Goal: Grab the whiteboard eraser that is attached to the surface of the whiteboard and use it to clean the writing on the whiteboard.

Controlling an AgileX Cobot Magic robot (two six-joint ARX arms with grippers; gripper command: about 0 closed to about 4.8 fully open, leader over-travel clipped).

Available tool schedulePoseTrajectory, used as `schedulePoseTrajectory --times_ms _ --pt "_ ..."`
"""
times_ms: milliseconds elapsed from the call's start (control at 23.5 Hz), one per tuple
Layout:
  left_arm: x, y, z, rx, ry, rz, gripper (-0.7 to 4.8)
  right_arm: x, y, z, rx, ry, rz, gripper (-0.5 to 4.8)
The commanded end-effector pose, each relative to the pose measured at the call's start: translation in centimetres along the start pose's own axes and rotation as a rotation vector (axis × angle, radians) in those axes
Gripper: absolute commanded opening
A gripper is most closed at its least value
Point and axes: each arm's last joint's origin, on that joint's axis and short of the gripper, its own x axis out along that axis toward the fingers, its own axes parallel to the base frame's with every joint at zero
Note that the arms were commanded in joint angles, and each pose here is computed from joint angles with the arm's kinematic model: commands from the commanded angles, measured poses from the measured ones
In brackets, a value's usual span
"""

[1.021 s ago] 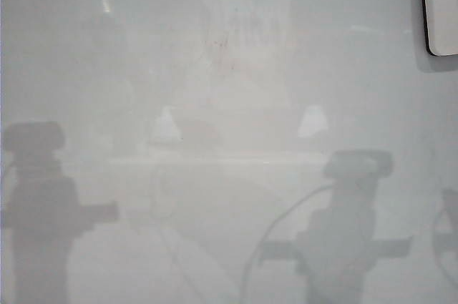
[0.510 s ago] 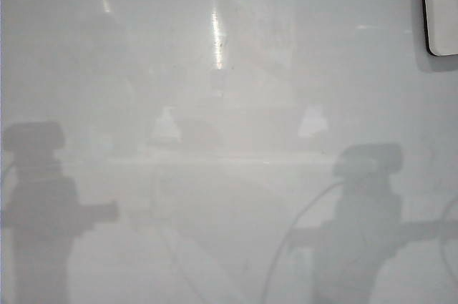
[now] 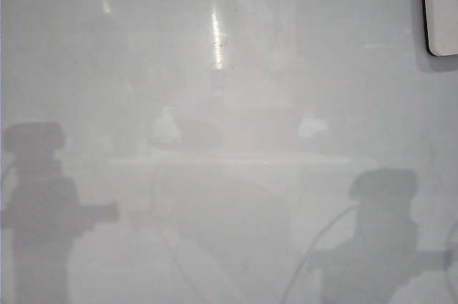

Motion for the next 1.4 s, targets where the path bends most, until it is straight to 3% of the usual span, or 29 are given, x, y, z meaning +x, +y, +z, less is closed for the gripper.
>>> schedulePoseTrajectory --times_ms 43,595,680,766,936,1191,1404 --pt "0.0 0.0 0.1 0.002 -0.006 -0.005 -0.05 0.0 0.0 -0.1 -0.001 0.001 -0.002 0.41" --pt "0.0 0.0 0.1 0.011 -0.007 -0.005 -0.05 0.0 0.0 -0.2 -0.001 0.006 -0.002 0.41" --pt "0.1 0.2 -0.2 0.131 -0.019 0.049 -0.06 0.0 0.0 -0.2 -0.001 0.006 -0.002 0.41" --pt "0.9 0.8 -0.8 0.158 -0.084 0.141 -0.05 0.0 0.0 -0.2 -0.001 0.006 -0.002 0.41" --pt "2.4 1.7 -2.8 0.168 -0.173 0.179 -0.05 0.0 0.0 -0.2 -0.001 0.006 -0.002 0.41" --pt "3.6 2.7 -6.1 0.151 -0.147 0.245 -0.05 0.0 0.0 -0.2 -0.001 0.009 -0.002 0.41" --pt "3.8 2.8 -6.6 0.139 -0.140 0.239 -0.06 0.0 0.0 -0.2 -0.001 0.013 -0.002 0.41"
